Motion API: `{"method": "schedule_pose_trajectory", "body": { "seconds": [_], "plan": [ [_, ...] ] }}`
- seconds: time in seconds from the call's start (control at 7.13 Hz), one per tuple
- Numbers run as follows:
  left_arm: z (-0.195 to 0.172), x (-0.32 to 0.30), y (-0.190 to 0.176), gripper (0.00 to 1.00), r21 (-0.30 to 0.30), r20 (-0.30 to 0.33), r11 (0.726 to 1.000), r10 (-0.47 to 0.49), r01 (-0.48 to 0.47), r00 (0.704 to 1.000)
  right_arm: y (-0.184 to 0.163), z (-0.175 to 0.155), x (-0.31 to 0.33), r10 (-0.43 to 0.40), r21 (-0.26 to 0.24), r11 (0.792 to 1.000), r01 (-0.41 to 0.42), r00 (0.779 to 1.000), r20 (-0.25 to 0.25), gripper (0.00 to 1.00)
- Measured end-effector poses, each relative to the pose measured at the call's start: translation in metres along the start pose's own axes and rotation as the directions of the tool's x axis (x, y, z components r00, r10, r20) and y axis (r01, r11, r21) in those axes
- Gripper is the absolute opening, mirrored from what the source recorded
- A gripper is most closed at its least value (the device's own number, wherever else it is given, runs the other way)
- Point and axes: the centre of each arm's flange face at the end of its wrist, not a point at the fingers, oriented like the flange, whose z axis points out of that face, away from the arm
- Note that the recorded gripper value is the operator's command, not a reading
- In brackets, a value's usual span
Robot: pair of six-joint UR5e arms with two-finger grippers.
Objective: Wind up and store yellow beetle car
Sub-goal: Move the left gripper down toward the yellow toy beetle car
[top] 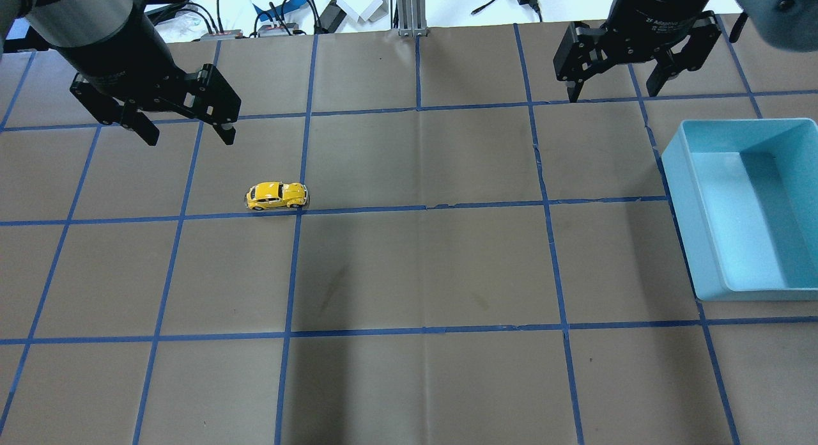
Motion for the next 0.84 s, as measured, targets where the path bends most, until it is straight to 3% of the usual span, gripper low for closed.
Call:
{"method": "schedule_pose_trajectory", "body": {
  "seconds": [0.42, 0.84],
  "plan": [
    [0.023, 0.005, 0.000, 1.00, -0.043, -0.017, 0.999, 0.011, -0.012, 1.000, -0.005, -0.001, 0.005, 0.058, 0.004, 0.998, -0.058, 0.998, 0.017, 1.00],
    [0.065, 0.006, -0.037, 1.00, -0.055, -0.053, 0.997, 0.051, -0.054, 0.997, -0.005, 0.002, 0.006, 0.076, 0.002, 0.997, -0.076, 0.997, 0.021, 1.00]
  ]
}}
